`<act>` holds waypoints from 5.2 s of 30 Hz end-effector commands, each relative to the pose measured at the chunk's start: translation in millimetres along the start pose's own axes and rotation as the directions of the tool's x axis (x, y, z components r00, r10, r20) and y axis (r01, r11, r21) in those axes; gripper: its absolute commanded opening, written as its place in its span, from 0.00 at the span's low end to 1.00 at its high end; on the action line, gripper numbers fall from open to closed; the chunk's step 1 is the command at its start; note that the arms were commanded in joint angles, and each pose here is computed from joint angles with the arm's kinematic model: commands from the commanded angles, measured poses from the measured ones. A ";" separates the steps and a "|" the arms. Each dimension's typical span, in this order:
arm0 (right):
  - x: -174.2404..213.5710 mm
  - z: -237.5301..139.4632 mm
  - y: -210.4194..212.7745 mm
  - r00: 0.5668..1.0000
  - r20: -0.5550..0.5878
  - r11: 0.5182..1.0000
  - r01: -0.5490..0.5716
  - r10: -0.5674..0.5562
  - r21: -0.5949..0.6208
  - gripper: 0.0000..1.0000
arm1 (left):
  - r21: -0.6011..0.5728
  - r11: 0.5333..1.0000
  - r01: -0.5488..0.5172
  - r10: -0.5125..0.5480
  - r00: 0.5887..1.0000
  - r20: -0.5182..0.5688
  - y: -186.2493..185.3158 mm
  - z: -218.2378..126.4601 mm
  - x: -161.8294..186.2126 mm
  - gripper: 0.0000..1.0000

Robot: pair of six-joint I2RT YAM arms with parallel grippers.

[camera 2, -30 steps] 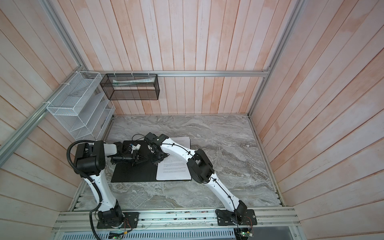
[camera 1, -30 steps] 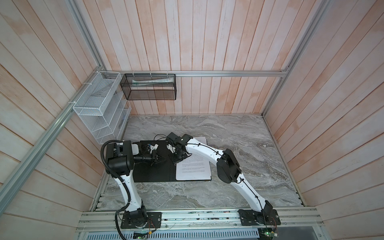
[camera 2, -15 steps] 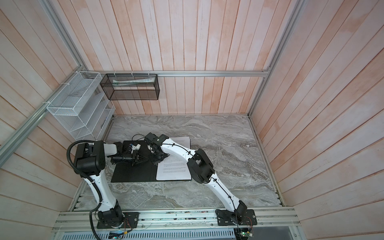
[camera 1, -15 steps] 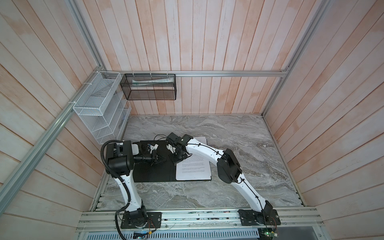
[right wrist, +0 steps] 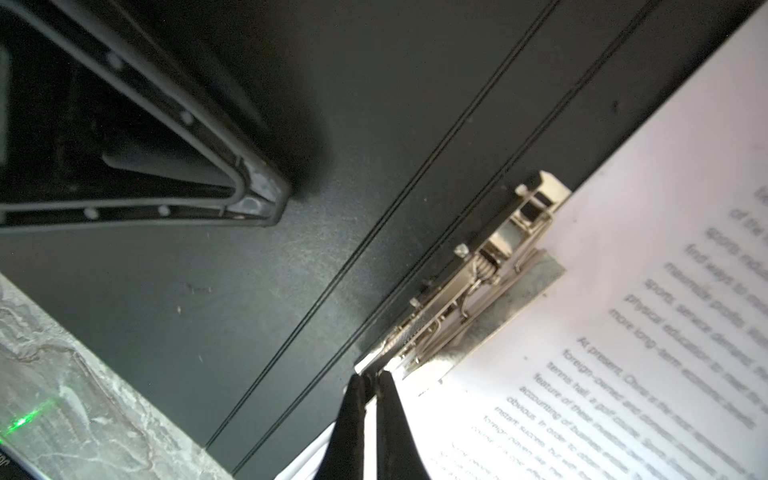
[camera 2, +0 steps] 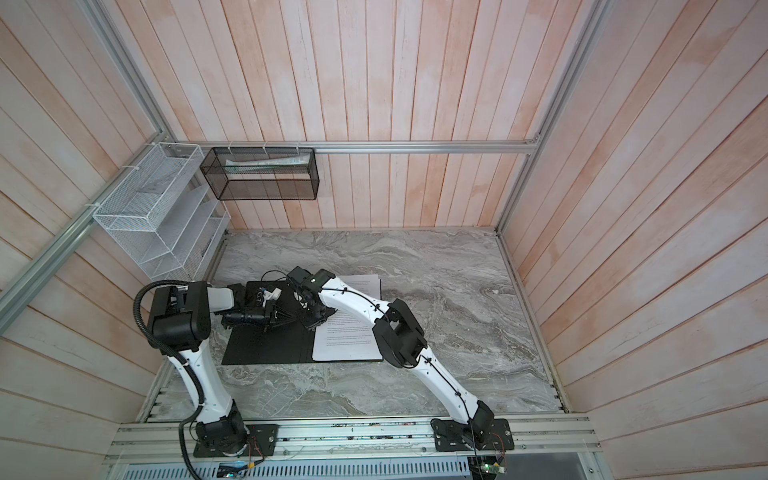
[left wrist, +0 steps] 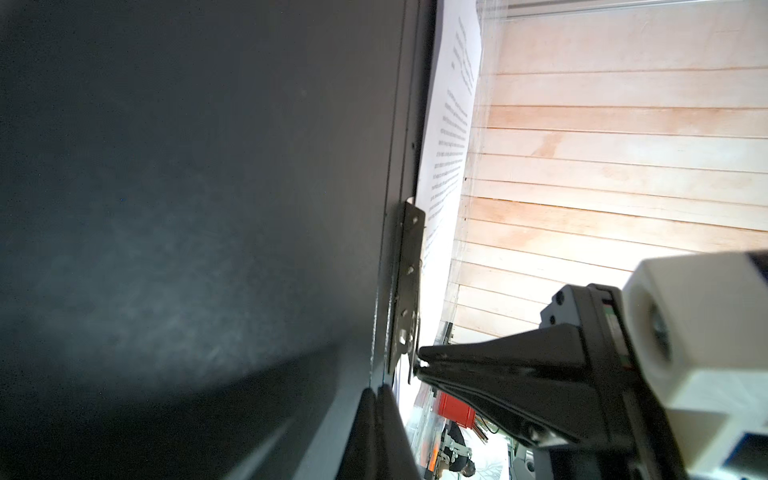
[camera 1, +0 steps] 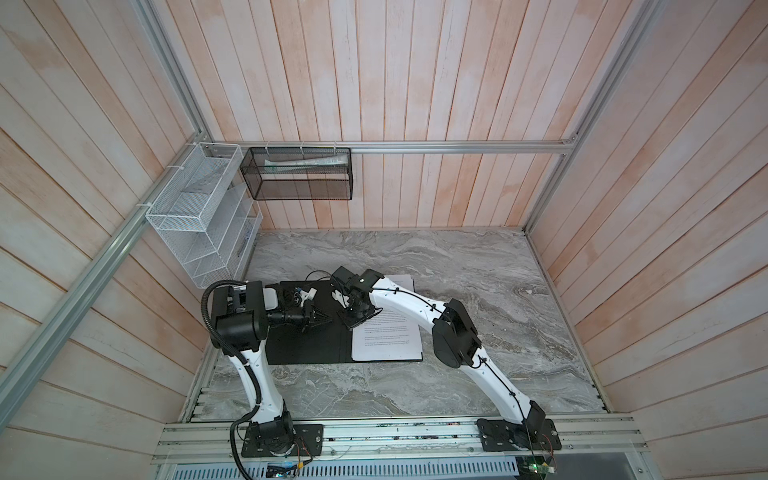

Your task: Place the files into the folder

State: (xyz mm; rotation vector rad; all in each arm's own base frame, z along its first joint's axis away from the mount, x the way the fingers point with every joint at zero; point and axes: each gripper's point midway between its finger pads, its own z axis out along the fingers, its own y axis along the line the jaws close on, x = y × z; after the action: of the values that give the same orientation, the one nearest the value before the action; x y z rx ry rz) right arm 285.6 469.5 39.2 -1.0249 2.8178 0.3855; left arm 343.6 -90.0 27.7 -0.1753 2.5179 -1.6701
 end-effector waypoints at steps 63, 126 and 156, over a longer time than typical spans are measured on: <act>-62.4 -140.8 -66.4 0.921 0.319 0.972 -0.235 0.224 -0.005 0.16 | -0.151 0.966 -0.207 0.207 0.978 -0.019 -62.0 -34.7 -8.9 0.00; 91.9 -124.6 -158.7 0.773 0.173 0.777 -0.539 0.610 -0.325 0.30 | -0.825 0.541 0.163 -0.073 0.986 0.146 68.2 -160.4 29.4 0.92; 5.6 -126.8 -160.3 0.765 0.338 0.836 -0.497 0.548 -0.231 0.30 | -0.603 0.788 -0.128 0.002 0.979 -0.206 8.0 -18.4 33.1 0.82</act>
State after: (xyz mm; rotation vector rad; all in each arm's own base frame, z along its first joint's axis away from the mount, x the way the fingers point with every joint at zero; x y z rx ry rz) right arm 364.1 346.9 100.5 -0.2543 2.7377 0.7157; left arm 313.4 -54.1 31.4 0.0187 3.0857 -0.6199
